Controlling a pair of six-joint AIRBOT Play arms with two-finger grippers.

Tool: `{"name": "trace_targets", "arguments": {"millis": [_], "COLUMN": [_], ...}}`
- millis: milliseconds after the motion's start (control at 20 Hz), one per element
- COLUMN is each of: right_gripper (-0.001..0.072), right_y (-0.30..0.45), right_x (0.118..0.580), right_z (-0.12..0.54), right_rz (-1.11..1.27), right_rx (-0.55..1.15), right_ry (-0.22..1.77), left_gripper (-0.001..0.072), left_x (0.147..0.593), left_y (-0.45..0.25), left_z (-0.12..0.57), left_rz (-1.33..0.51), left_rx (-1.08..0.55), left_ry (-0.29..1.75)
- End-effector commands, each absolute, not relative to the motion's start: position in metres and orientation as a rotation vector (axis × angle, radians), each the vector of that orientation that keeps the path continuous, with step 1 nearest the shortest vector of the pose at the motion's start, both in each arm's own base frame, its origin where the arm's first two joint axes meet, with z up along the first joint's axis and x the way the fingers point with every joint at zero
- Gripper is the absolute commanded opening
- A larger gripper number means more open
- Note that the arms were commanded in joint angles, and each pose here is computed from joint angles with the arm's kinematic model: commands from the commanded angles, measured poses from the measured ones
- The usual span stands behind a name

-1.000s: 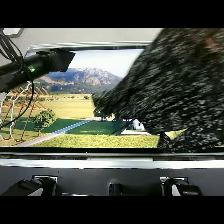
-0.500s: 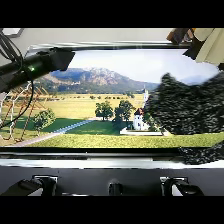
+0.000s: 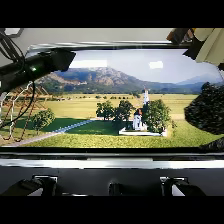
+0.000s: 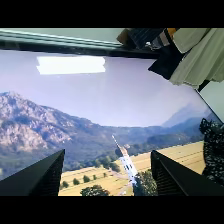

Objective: Fold the clothes and pants, and hang the long-sleeved shirts on hangers.

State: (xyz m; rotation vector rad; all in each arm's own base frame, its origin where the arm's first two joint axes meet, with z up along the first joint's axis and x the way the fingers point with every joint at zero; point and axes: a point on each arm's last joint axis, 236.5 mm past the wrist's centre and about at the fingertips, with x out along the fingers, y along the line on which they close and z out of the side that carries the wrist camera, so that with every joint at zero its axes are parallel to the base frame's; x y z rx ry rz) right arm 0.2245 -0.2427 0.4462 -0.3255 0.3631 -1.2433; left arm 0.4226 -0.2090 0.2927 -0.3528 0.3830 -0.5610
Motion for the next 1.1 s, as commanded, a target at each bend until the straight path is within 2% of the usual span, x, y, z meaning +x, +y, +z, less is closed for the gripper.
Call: {"name": "trace_targets", "arguments": {"millis": [0,250,500,650,1050], "right_gripper": [0.0025,0.0026,0.0025,0.0025,0.0025], "right_y": [-0.25,-0.299,-0.307,-0.316,-0.35], "right_x": [0.235,0.205,0.188,0.184,0.155], "right_z": [0.473,0.449,0.487,0.486,0.482], "right_rz": [-1.3,-1.386,-1.409,-1.452,-1.514], "right_rx": [-0.376,-0.215,-0.22,-0.246,-0.167], "right_ry": [0.274,0.339,0.197,0.213,0.163], "left_gripper": [0.06,0.06,0.06,0.06,0.0599], "left_x": [0.426,0.43,0.434,0.435,0.434], "left_y": [-0.21,-0.211,-0.213,-0.213,-0.214], "left_z": [0.288,0.28,0.273,0.271,0.269], "left_rz": [-0.558,-0.554,-0.546,-0.542,-0.544], "left_rx": [-0.358,-0.36,-0.385,-0.398,-0.396], "left_ry": [0.395,0.412,0.434,0.443,0.451]}}
